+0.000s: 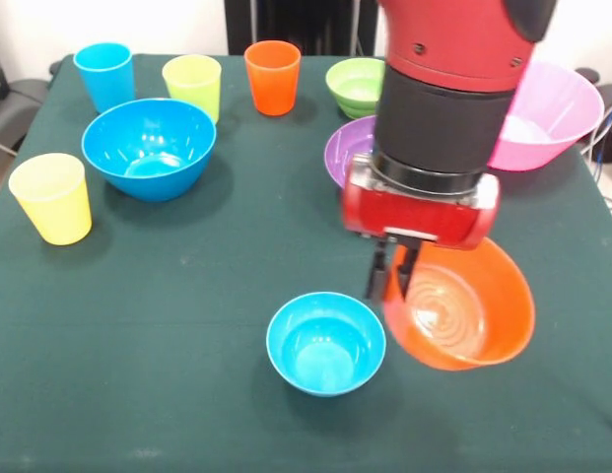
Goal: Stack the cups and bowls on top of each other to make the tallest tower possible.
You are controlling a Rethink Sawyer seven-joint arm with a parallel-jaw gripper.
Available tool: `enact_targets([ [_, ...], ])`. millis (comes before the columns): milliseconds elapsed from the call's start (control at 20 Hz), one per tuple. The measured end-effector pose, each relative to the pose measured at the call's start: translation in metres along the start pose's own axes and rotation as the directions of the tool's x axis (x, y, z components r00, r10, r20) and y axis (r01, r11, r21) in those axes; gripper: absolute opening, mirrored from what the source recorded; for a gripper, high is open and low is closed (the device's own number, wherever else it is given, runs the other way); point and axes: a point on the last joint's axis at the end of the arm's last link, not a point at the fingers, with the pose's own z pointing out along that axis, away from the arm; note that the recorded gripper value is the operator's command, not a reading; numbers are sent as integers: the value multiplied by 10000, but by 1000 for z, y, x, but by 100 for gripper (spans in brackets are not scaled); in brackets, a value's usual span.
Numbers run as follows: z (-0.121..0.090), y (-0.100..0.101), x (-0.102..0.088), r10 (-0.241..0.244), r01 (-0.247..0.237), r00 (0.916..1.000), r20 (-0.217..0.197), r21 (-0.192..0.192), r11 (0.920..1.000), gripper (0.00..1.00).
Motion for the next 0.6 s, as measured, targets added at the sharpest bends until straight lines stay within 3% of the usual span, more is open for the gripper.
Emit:
enact_targets([
  [250, -8, -20, -17, 245, -245, 9996, 140, 13, 9997, 0],
  [600, -14, -23, -28, 272, -271, 9989, 394, -27, 9996, 0],
])
